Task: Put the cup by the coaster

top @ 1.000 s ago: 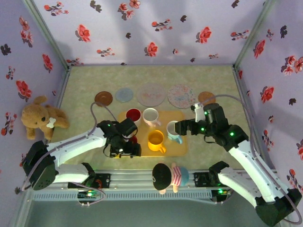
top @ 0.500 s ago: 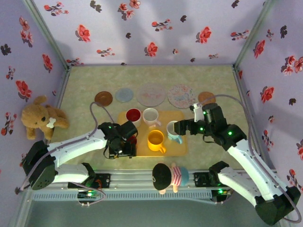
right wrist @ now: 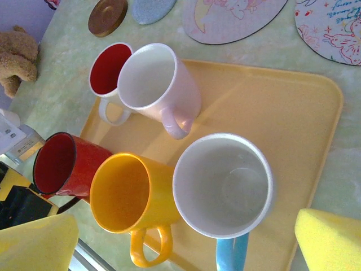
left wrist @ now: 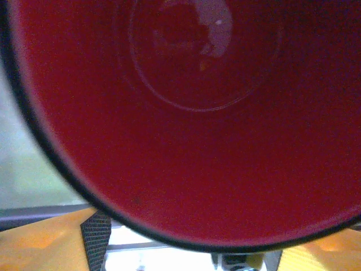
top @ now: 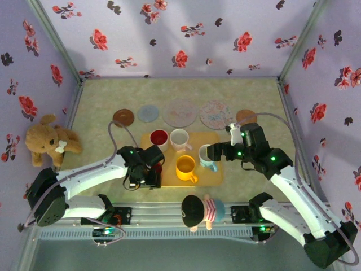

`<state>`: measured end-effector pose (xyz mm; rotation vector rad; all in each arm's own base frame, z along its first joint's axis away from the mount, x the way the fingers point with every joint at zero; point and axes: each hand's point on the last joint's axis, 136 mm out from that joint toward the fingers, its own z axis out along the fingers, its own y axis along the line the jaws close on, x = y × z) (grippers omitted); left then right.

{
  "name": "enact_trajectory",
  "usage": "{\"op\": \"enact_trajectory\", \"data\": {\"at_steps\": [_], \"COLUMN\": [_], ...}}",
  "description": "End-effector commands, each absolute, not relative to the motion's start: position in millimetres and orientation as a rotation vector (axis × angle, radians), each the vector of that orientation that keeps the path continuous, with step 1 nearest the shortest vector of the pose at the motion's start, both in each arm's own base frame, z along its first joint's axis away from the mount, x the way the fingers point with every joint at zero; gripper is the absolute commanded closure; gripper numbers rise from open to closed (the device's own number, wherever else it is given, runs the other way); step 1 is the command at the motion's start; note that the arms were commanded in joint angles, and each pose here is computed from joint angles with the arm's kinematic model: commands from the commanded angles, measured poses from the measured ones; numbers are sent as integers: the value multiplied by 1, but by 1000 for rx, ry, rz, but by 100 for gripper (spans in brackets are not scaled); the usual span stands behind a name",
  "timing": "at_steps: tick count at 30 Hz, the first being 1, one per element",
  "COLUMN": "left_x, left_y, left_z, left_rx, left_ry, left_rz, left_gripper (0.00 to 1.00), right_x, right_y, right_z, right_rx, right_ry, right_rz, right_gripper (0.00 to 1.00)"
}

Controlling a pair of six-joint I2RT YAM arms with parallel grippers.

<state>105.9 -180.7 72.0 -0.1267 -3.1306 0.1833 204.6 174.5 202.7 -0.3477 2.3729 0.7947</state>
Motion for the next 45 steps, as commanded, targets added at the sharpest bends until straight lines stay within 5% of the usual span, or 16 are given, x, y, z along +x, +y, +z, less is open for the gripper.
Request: {"op": "enact_trajectory", "data": {"at_steps": [1, 27, 45], "left_x": [108, 124, 123], "left_y": [-185, -173, -159], "left_z": [66, 58, 66], "left_rx": [-192, -172, -142], "left_ry": [-3139, -3240, -3268], "left_rz": [188, 77, 10], "left_gripper": [30, 57, 100], "right_x": [204, 209, 205], "right_y": [178, 175, 175], "right_z": [202, 199, 201], "right_rx": [-347, -314, -311], "right_ry": [2366, 2362, 2347], "right_rz": [821, 790, 820], "right_gripper": [1, 0, 0]}}
